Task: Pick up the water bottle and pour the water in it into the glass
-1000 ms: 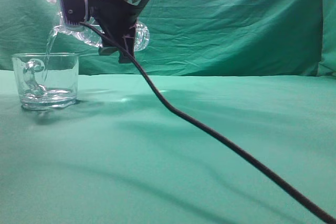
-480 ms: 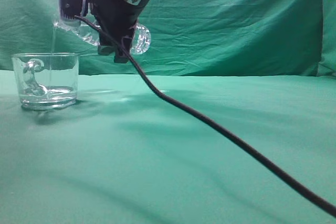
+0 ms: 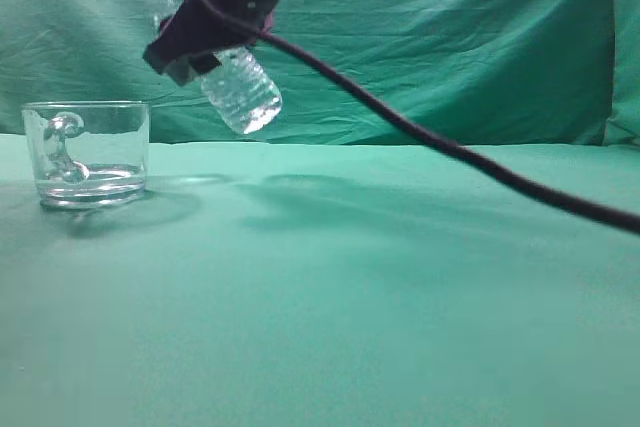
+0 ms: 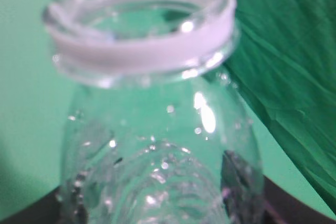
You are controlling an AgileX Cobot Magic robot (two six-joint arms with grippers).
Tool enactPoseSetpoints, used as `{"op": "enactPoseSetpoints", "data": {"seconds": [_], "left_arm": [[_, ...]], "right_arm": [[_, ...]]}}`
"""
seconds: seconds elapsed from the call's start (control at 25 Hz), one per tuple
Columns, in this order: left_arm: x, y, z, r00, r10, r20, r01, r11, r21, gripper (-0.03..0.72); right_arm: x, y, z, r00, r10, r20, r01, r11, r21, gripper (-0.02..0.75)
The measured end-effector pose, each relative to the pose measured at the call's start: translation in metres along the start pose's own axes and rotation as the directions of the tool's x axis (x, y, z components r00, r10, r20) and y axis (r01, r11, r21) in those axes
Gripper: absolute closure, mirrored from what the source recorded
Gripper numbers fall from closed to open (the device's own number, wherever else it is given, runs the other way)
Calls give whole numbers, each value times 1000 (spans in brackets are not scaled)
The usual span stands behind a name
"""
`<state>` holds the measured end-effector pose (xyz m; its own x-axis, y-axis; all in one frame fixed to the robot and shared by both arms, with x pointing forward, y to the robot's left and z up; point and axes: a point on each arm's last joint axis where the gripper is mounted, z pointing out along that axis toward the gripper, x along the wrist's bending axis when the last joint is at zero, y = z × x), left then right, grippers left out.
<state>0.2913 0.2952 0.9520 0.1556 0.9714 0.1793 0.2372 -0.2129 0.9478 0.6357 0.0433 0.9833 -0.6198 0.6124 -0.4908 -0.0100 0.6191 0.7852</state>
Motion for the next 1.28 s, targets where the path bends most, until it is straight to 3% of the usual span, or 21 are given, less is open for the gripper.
{"op": "enactPoseSetpoints", "data": {"seconds": [0.24, 0.44, 0.64, 0.96, 1.28], "left_arm": [[0, 0, 0, 1000, 0, 0, 0, 1000, 0, 688], [0, 0, 0, 1000, 0, 0, 0, 1000, 0, 688], [0, 0, 0, 1000, 0, 0, 0, 1000, 0, 688], [0, 0, 0, 1000, 0, 0, 0, 1000, 0, 688], [0, 0, 0, 1000, 0, 0, 0, 1000, 0, 688]], "right_arm": [[-42, 43, -58, 940, 328, 93, -324, 944, -59, 305], [-54, 41, -110, 888, 445, 118, -445, 895, -28, 305], [-55, 14, -158, 883, 457, 111, -462, 886, 26, 305], [-89, -42, -224, 809, 582, 85, -583, 812, -10, 305], [-109, -111, -248, 767, 640, 46, -641, 768, 9, 305]]}}
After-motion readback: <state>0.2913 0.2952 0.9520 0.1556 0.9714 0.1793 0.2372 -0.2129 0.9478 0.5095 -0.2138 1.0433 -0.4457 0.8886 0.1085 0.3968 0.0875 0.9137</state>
